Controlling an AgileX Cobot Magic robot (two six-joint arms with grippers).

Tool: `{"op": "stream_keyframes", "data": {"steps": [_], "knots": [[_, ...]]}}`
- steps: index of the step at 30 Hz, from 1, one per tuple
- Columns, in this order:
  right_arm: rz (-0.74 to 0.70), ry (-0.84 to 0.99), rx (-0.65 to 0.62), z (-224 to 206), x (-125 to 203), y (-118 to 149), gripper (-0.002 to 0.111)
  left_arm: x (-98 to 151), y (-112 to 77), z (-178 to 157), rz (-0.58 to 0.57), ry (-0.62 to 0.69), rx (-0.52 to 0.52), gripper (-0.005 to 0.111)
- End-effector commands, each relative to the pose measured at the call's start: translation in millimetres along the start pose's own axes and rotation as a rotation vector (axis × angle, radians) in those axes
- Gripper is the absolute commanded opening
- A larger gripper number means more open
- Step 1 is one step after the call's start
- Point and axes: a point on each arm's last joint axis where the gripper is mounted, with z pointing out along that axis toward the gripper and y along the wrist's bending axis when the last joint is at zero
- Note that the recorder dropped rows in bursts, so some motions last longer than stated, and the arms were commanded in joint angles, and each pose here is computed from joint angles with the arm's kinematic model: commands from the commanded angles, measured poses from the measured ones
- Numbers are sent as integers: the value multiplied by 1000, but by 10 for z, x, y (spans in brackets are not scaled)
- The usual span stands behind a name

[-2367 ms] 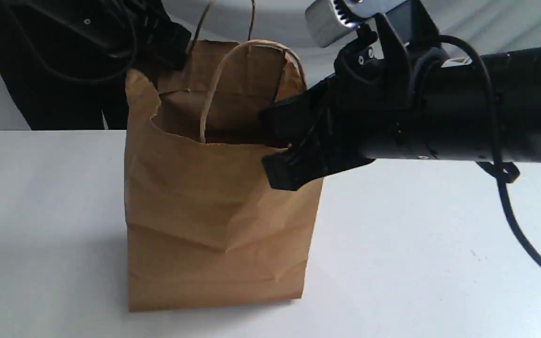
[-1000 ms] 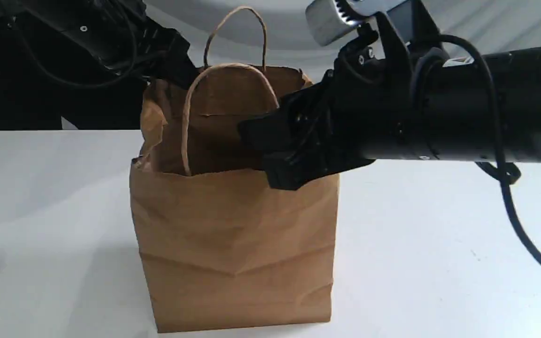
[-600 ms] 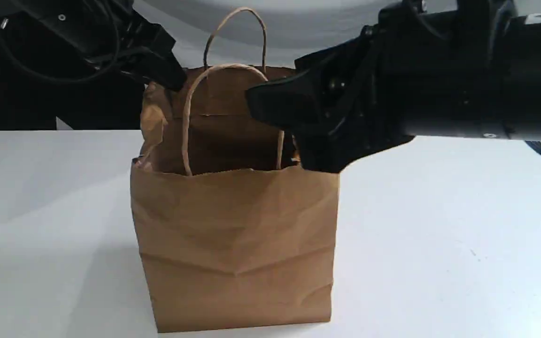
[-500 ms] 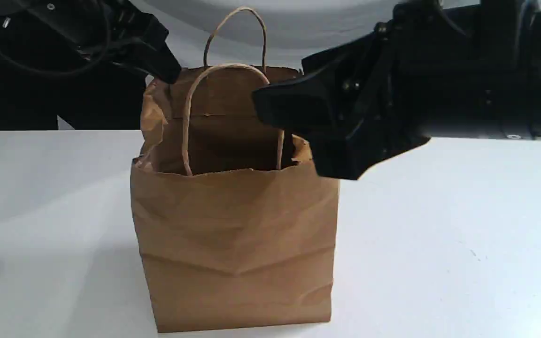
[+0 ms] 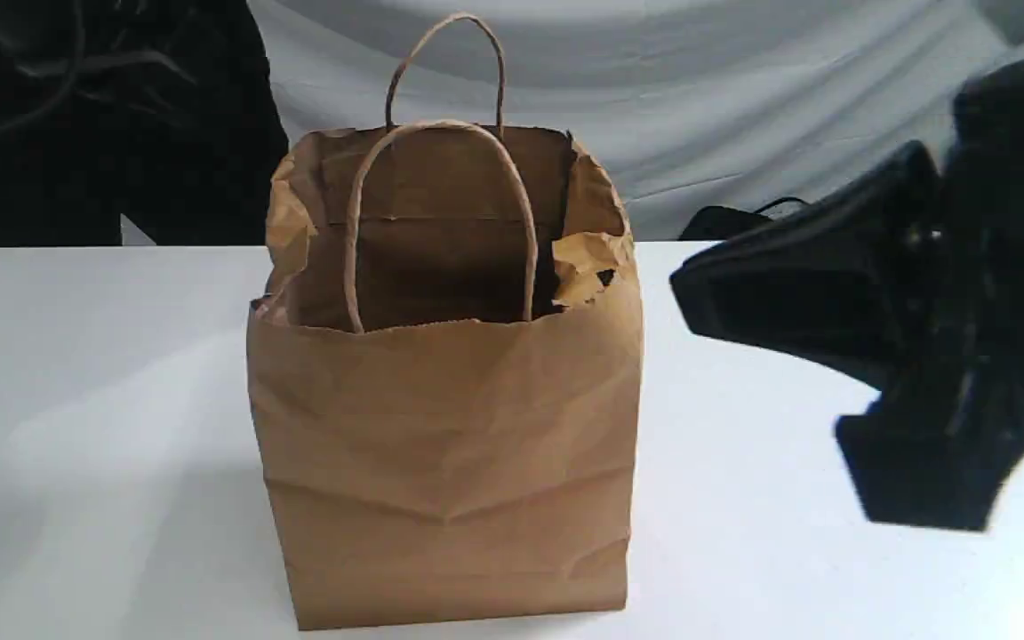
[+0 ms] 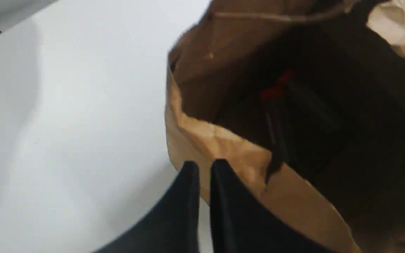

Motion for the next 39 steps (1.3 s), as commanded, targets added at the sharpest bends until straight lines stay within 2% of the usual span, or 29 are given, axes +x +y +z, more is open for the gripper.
{"op": "stream_keyframes", "data": {"steps": [1, 7, 12, 19, 24, 28, 31, 39], "knots": [[-4, -94, 47, -161, 74, 28, 0, 173, -140, -113, -12, -112, -6, 0], [41, -297, 164, -304, 402, 14, 0, 744, -379, -227, -72, -332, -34, 0], [83, -465, 264, -382, 731, -17, 0, 1309, -542, -365, -117, -526, -122, 0], [165, -501, 317, -304, 1104, -58, 0, 1985, -718, -495, -142, -729, -221, 0], [219, -436, 282, -231, 1228, -39, 0, 2252, -821, -596, -121, -836, -249, 0], [221, -407, 264, -216, 1249, -22, 0, 2374, -914, -656, -124, -877, -209, 0], [221, -410, 266, -217, 1247, -24, 0, 2442, -979, -681, -115, -880, -175, 0], [223, -410, 265, -217, 1247, -23, 0, 2487, -1018, -733, -100, -908, -173, 0]]}}
